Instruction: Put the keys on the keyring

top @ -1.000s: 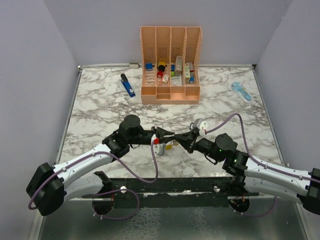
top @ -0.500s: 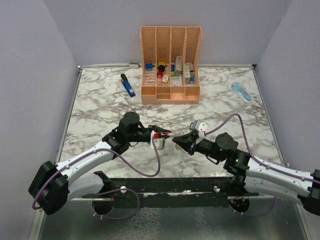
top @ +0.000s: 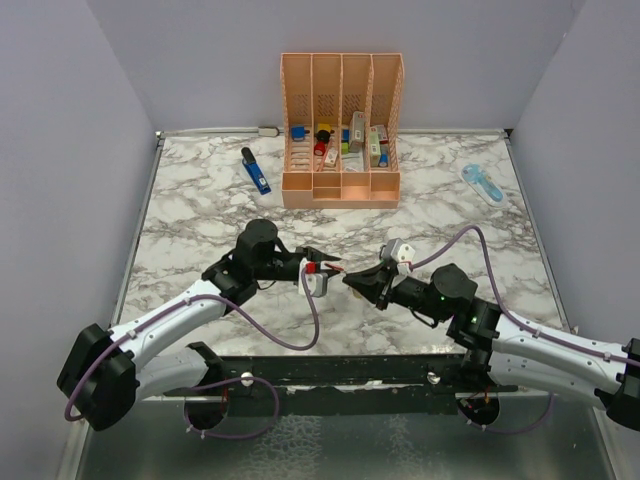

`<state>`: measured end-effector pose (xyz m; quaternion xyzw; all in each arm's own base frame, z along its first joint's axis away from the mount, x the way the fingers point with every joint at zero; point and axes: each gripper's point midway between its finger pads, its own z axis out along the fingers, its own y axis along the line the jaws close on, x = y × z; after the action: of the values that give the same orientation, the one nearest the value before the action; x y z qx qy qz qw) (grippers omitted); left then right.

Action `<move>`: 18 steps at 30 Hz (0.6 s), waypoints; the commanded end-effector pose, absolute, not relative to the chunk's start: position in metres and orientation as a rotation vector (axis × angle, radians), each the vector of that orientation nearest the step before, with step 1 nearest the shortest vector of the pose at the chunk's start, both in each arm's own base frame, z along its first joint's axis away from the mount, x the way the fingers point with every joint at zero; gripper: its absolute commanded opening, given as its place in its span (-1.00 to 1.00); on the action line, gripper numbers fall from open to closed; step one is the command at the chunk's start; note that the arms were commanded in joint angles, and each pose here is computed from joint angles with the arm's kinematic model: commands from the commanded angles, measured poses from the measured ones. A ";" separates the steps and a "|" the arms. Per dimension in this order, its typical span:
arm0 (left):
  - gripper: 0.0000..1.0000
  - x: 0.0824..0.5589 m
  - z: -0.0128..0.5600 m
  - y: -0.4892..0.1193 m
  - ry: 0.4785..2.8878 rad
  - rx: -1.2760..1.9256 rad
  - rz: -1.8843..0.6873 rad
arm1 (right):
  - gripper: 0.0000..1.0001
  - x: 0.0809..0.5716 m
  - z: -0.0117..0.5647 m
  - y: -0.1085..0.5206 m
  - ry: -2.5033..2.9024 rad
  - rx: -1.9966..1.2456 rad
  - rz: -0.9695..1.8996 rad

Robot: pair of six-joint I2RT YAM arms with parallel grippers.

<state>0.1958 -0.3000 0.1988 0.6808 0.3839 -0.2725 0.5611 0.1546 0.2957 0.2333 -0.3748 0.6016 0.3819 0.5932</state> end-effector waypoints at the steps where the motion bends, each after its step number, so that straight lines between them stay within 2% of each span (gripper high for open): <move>1: -0.33 0.183 0.238 -0.307 0.769 1.580 -0.697 | -0.98 0.149 0.243 0.303 1.371 -0.905 0.917; 8: -0.22 0.170 0.246 -0.307 0.714 1.594 -0.749 | -0.98 0.149 0.239 0.305 1.393 -0.923 0.916; 18: -0.19 0.150 0.246 -0.300 0.629 1.658 -0.773 | -0.98 0.148 0.236 0.304 1.412 -0.927 0.915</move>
<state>0.1720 -0.2997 0.2132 0.6885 0.3468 -0.3162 0.5529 0.1515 0.3029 0.2352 -0.3871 0.5988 0.3905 0.5823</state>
